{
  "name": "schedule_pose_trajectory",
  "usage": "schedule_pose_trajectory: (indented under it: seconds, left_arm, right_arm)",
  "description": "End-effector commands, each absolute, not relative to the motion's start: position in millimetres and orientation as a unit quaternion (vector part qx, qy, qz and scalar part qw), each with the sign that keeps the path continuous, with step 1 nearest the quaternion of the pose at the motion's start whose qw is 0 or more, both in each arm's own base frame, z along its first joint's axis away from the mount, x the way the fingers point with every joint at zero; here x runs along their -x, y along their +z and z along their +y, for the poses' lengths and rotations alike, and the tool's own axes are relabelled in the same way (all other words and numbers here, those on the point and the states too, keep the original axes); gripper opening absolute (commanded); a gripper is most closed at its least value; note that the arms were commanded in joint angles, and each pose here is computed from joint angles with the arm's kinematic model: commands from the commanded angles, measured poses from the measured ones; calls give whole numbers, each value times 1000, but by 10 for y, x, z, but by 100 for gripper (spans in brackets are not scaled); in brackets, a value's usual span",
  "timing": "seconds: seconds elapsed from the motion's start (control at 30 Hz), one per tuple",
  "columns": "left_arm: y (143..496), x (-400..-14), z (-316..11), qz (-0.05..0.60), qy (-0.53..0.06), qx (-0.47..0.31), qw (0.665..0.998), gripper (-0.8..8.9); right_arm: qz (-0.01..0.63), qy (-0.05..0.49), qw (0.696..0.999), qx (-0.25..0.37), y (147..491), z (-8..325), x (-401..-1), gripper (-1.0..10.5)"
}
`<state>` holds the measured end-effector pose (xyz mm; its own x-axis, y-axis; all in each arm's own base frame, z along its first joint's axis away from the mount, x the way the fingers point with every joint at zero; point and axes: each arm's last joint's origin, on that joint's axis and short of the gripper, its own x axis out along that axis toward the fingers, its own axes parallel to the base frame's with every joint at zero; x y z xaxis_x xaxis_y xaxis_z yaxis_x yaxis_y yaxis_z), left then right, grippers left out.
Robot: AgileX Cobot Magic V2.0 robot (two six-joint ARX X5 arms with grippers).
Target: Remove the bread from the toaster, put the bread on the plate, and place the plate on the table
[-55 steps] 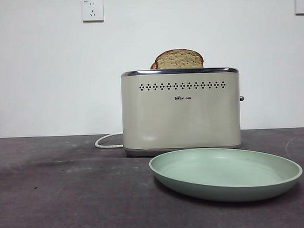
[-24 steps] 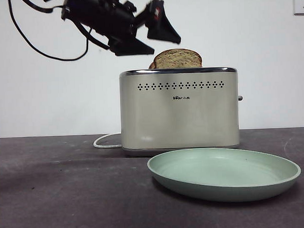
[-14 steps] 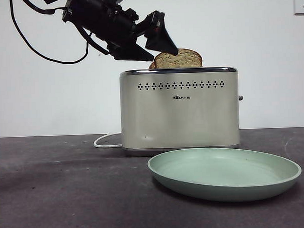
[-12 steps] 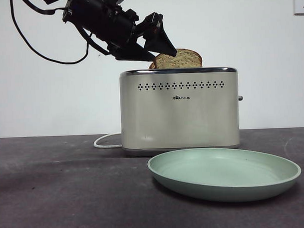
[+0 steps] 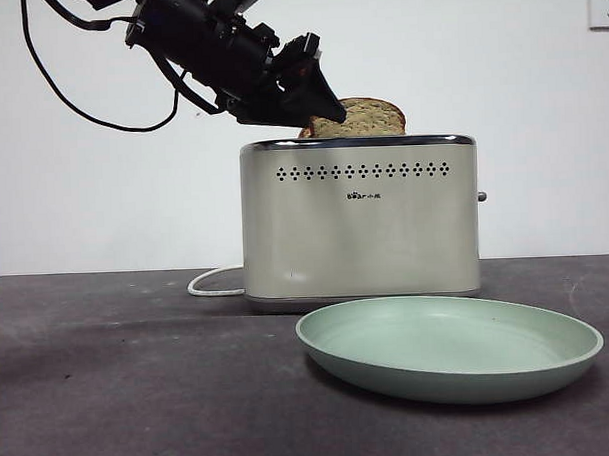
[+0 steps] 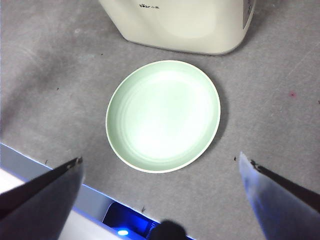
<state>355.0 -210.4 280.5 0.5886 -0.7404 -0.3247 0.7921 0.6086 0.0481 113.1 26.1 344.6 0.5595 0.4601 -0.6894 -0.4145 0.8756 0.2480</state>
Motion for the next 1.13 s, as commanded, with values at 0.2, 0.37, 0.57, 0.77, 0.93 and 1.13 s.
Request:
schedule_pose_trajectory:
  seconds: [0.2, 0.37, 0.57, 0.77, 0.93, 1.13]
  left_arm:
    - [2750, -3553, -2146, 140, -439, -98, 882, -8]
    - [2787, -3567, -2138, 123, -436, -97, 886, -8]
    - [2986, -3594, -2003, 97, -417, -76, 900, -8]
    - [3315, -3520, -1785, 66, -393, -71, 915, -8]
    - [3652, -3336, -1577, 39, -372, -63, 925, -8]
    - [4087, -2945, -1316, 10, -358, -51, 932, -8]
  right_arm:
    - [396, 248, 883, -31, 3456, 263, -1130, 659]
    - [397, 247, 883, -33, 3456, 263, -1130, 658]
    - [397, 247, 883, -33, 3456, 263, -1130, 658]
    - [397, 247, 883, -33, 3456, 263, -1130, 658]
    - [397, 247, 883, -33, 3456, 263, -1130, 658]
    - [398, 246, 883, -35, 3456, 263, -1130, 658]
